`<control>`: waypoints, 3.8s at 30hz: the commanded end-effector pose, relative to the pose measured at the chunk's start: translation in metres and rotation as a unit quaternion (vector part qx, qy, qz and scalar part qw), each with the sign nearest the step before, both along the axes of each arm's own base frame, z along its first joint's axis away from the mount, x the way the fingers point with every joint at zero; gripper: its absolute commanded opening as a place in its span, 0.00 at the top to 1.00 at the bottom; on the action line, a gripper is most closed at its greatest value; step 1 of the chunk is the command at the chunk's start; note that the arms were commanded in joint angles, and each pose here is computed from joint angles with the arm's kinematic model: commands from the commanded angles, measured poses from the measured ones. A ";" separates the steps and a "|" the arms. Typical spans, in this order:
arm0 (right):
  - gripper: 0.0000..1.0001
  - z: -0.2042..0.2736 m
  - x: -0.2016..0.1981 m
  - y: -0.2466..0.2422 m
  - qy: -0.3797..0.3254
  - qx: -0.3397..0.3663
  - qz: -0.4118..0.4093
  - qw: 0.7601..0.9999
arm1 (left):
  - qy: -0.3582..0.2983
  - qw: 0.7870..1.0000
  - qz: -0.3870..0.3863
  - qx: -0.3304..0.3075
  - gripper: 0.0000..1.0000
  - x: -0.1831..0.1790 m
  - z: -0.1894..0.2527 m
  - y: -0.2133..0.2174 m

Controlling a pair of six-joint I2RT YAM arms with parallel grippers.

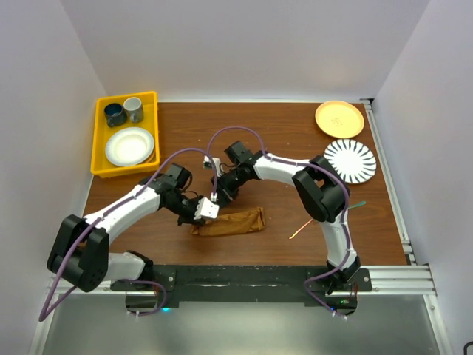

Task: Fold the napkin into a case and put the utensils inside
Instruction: Stuff the smaller-rectangle-folded napkin at the center of the board.

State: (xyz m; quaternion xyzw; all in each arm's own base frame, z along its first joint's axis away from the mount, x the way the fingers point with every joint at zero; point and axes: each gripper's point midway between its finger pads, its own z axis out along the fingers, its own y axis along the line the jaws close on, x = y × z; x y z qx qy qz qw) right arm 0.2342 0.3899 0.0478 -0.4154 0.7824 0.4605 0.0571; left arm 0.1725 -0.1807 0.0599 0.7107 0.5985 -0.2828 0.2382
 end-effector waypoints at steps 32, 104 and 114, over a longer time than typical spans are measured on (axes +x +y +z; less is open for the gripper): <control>0.56 0.038 0.012 -0.011 -0.052 0.024 0.011 0.998 | -0.050 0.996 -0.055 -0.044 1.00 0.005 -0.008 -0.031; 0.53 0.019 -0.038 0.005 -0.226 0.152 0.146 0.951 | -0.180 0.968 -0.088 -0.151 1.00 0.011 0.023 -0.031; 0.98 0.016 -0.043 0.005 -0.176 0.130 0.138 0.966 | -0.178 0.971 -0.070 -0.144 0.84 0.013 0.022 -0.029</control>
